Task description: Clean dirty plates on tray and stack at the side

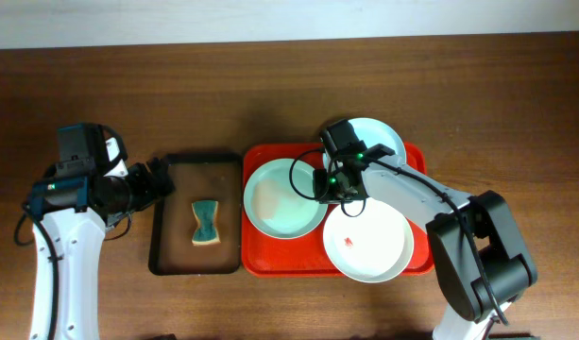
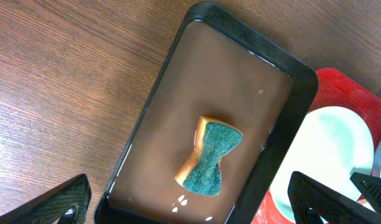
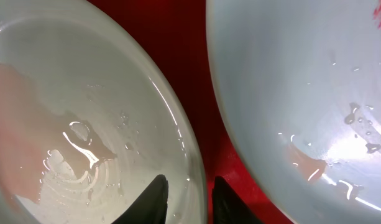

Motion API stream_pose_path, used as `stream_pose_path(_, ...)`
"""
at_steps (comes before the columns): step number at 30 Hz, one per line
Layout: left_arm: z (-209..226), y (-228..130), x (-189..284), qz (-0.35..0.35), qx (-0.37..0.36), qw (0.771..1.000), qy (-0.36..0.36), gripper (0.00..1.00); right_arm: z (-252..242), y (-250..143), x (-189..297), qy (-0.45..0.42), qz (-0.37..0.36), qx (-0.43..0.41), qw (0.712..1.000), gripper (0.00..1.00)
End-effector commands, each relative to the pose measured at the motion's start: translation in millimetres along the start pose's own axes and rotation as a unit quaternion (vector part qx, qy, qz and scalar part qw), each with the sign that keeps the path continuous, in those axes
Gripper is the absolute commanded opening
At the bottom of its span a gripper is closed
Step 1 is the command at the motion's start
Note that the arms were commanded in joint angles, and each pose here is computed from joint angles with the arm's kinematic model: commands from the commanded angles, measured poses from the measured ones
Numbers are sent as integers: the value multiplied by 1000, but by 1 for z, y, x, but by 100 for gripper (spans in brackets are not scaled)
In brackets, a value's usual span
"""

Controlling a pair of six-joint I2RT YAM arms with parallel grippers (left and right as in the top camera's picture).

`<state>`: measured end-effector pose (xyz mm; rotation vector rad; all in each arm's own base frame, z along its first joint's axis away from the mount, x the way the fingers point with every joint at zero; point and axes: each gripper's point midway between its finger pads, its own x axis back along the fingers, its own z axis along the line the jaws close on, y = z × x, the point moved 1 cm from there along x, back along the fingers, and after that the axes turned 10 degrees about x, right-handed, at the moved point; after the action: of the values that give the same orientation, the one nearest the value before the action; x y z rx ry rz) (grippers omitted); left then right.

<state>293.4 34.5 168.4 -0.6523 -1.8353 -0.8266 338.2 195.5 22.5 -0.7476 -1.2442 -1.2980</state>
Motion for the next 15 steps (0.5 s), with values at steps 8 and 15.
stream_pose_path(8, -3, 1, 4, -3, -2, 1000, -10, 99, -1, -7, -9, 4, 2, -1, 1000, 4)
stream_pose_path(15, -3, 1, 4, -3, -2, 1000, -10, 99, 31, 19, 62, 46, -11, 4, 999, 4)
